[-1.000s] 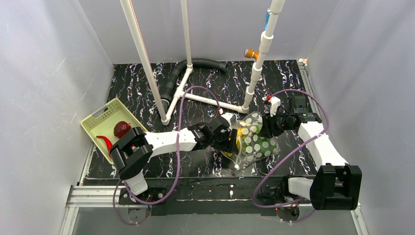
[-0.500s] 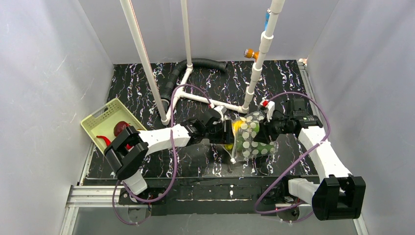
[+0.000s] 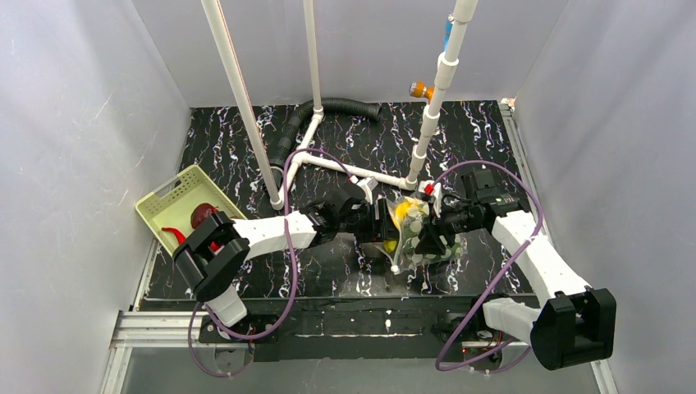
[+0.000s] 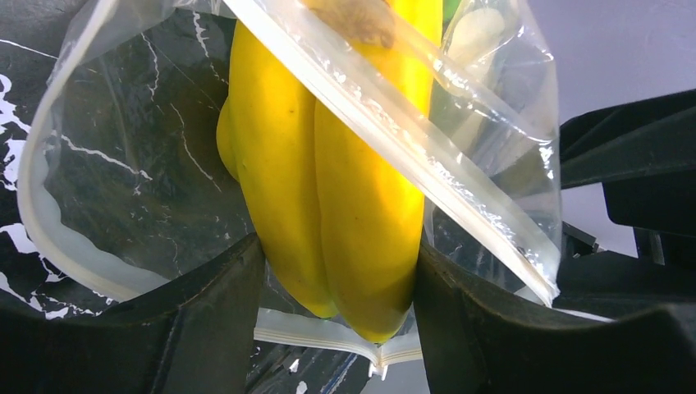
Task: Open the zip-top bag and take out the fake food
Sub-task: Pick up the fake fruit from the zipper food storage bag.
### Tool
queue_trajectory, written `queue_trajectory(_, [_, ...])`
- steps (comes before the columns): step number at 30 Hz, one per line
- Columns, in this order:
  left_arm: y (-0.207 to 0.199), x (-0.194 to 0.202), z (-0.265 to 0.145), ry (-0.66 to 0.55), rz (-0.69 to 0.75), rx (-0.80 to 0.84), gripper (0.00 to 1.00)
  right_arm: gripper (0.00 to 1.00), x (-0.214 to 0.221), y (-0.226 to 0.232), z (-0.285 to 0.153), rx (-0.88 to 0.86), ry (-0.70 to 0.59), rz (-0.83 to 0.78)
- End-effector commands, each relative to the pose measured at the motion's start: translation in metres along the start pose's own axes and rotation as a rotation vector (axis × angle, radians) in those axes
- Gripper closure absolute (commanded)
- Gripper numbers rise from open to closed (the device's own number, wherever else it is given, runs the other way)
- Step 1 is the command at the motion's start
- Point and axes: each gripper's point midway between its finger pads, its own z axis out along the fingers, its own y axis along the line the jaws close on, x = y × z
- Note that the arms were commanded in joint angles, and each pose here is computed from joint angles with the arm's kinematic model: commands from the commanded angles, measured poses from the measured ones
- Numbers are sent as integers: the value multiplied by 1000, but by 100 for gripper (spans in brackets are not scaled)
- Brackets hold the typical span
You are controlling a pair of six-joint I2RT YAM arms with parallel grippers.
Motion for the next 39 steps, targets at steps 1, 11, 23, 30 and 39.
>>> queue_trajectory(1, [-18,-8,-17,-29,-10,46,100,41,-3,18,4,-86,-26,-8])
queue_trajectory(11, [-8,-11,-18,-79,-86,-5,100,39,-25,53,10,-248,-86,-6])
queue_trajectory(23, [-6,-17,2,-192,-92,-150,100,37,-48,7,18,54,-148,79])
queue_trajectory(30, [-9,-18,3,-229,-83,-190,100,36,-51,7,23,73,-149,98])
queue_trajectory(39, [-12,-18,1,-254,-80,-195,100,51,-46,4,29,94,-103,82])
